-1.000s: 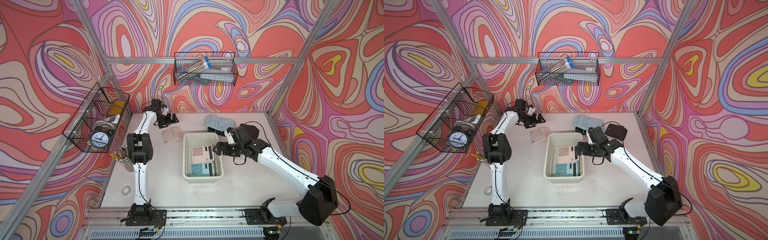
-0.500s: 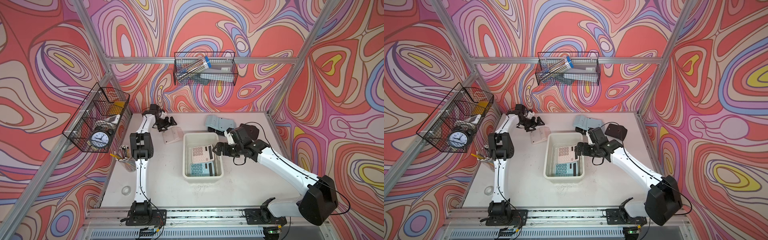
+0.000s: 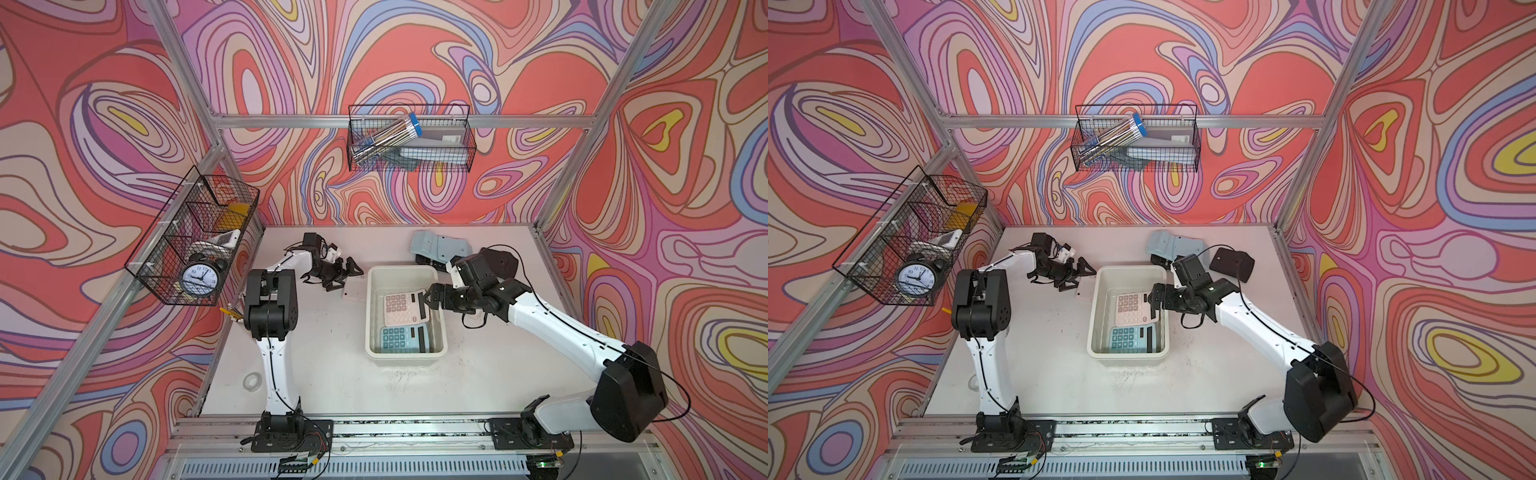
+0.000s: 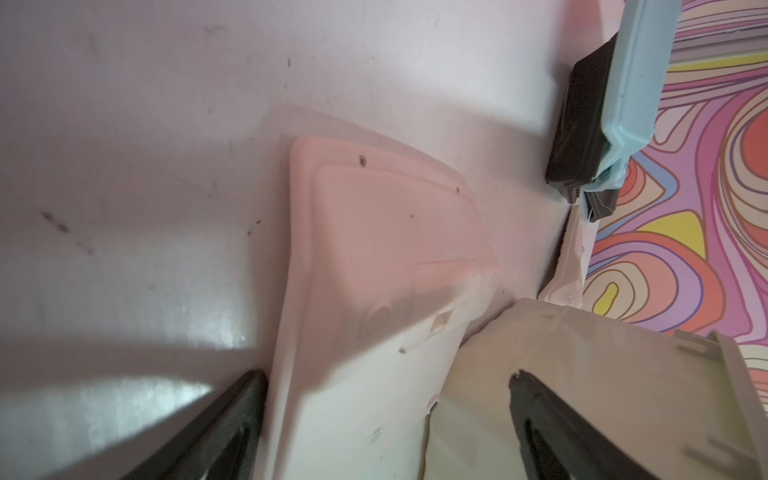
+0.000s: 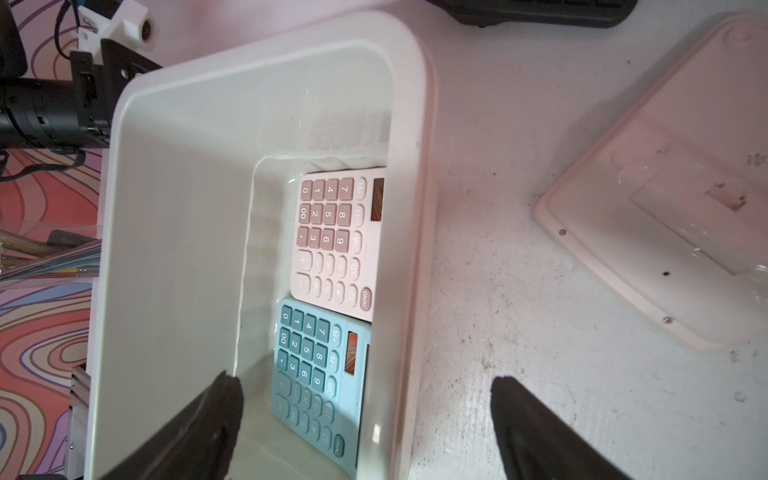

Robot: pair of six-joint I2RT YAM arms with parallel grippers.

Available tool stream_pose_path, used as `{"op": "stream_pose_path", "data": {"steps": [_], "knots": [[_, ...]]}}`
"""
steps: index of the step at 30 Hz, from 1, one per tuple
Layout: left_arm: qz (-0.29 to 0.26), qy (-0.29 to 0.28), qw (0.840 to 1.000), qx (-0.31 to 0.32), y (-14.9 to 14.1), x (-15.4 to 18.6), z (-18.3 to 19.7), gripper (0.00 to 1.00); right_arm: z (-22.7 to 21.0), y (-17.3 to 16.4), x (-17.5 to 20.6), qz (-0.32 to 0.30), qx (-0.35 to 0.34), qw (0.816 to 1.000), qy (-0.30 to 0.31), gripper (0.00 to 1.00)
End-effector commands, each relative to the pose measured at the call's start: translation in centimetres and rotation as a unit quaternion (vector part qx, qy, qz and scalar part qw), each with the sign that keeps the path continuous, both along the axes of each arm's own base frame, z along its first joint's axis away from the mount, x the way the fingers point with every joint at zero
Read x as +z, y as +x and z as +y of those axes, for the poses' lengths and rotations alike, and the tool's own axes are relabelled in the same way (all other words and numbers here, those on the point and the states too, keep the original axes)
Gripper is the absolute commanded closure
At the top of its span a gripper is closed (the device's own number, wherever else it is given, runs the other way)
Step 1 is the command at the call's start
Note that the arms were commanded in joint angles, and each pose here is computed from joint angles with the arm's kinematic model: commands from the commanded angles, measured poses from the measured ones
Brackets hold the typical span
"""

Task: Put the calculator in the storage box
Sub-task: Pick up the calculator from the center of the board.

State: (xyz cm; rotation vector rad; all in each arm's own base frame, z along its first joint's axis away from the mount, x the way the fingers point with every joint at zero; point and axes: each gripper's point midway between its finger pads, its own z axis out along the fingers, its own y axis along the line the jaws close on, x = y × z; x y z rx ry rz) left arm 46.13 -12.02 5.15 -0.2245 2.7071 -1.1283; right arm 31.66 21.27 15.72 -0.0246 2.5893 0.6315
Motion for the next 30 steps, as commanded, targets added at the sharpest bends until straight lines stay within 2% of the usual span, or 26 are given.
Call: {"op": "stream_pose_path", "data": {"steps": [1, 5, 12, 16, 22, 27, 30], "knots": [[0.007, -0.022, 1.0, 0.019, -0.2, -1.1, -0.4, 0.04, -0.1, 0.9, -0.6, 0.0, -0.014, 1.0, -0.005, 0.08], [0.003, -0.052, 0.998, 0.029, 0.8, -1.2, -0.3, 0.05, 0.2, 1.1, -0.7, 0.002, -0.013, 1.0, -0.003, 0.09], [0.03, -0.007, 0.999, 0.032, 1.8, -3.5, 1.5, 0.05, 0.1, 1.6, -0.2, -0.002, -0.02, 1.0, -0.006, 0.09], [0.024, -0.001, 0.999, 0.034, 2.0, -3.3, 1.5, 0.01, 0.1, 1.7, -0.2, -0.001, -0.022, 1.0, -0.01, 0.1], [0.02, -0.044, 0.999, 0.001, 1.6, -2.6, -1.0, 0.03, 0.2, 1.9, -0.3, 0.001, -0.022, 1.0, -0.01, 0.12], [0.001, -0.136, 0.991, -0.007, 1.7, -0.1, -3.3, 0.15, 0.2, 1.9, -0.4, 0.003, -0.019, 1.0, -0.011, 0.15], [-0.028, -0.16, 0.987, -0.007, 1.9, 1.6, -3.6, 0.15, 0.3, 1.9, -0.5, 0.004, -0.019, 1.0, -0.012, 0.17]]}}
